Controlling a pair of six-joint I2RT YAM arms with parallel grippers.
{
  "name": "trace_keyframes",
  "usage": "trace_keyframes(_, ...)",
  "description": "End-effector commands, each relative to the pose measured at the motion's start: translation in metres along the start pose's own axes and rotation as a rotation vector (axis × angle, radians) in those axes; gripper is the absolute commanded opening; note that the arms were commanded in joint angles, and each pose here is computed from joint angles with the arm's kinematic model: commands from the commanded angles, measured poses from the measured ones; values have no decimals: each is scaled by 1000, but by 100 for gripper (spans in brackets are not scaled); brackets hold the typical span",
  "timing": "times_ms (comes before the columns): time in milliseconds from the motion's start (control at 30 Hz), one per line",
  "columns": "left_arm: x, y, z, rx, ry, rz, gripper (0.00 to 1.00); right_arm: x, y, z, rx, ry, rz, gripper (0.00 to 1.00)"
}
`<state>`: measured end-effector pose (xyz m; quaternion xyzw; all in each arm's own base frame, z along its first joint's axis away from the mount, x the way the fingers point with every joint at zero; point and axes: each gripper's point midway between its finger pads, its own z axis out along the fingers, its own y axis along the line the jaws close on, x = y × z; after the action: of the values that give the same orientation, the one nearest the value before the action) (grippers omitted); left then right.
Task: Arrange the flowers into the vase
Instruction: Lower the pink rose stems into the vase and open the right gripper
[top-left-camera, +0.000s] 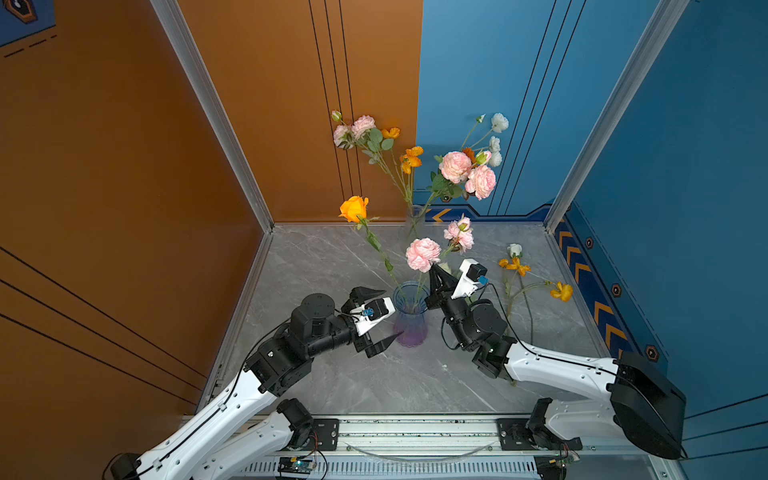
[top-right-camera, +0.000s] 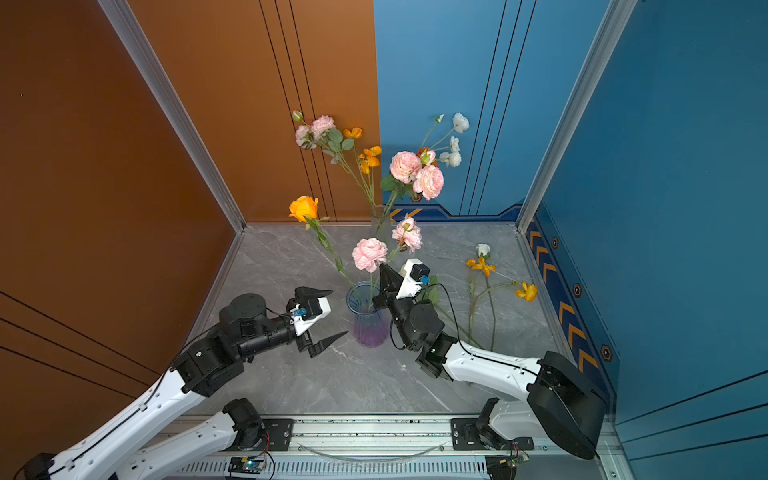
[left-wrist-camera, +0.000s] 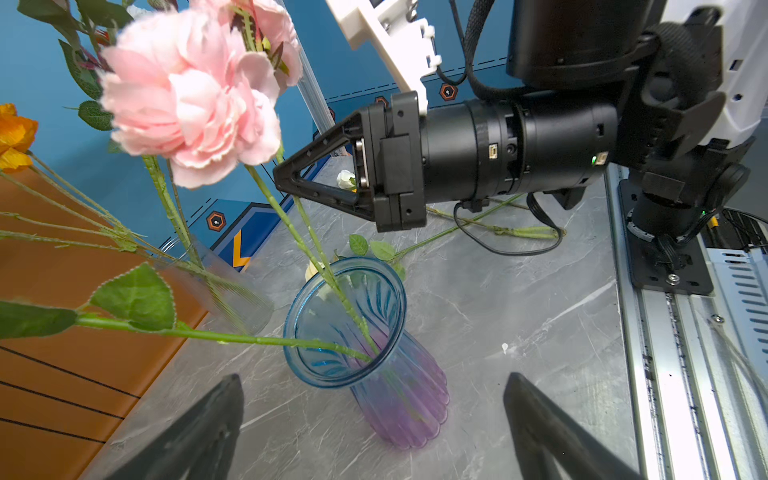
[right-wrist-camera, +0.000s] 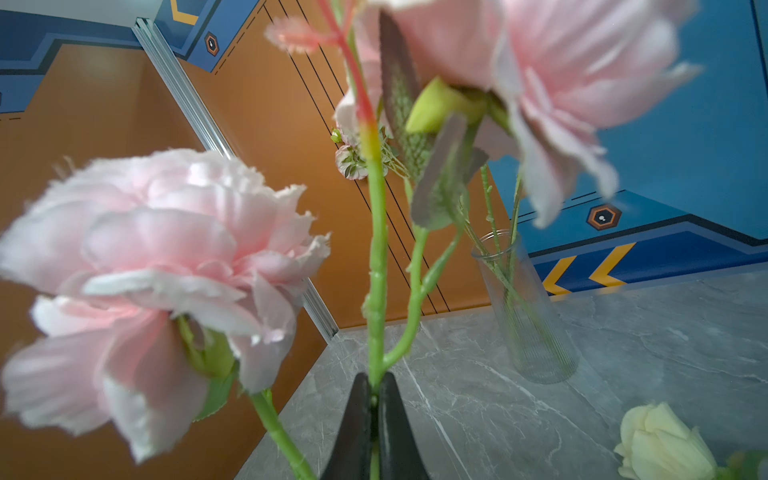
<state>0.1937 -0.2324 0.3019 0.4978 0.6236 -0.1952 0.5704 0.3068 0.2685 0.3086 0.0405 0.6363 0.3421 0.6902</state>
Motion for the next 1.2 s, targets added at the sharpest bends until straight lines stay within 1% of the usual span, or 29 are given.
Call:
trace_keyframes(0,-4,-1,-2,16,-13,-14,98,3,1,3,6,-5,38,1)
trace_keyframes(133,-4,-1,-2,15,-15,-15,98,14,1,7,9,19,44,2)
trace_keyframes(300,-5,-1,-3,16,-18,-14,98,22,-1,7,18,45,41,6)
trace_keyframes(867,-6,-2,-3,27,-25,-18,98,22,-1,-1,28,105,19,41)
trace_keyframes(967,-5,-2,-3,29,-22,-19,98,23,-1,-5,38,134,11,50)
trace_keyframes(1167,-5,-3,-1,36,-20,-23,98,20,-10,-19,94,231,-42,60)
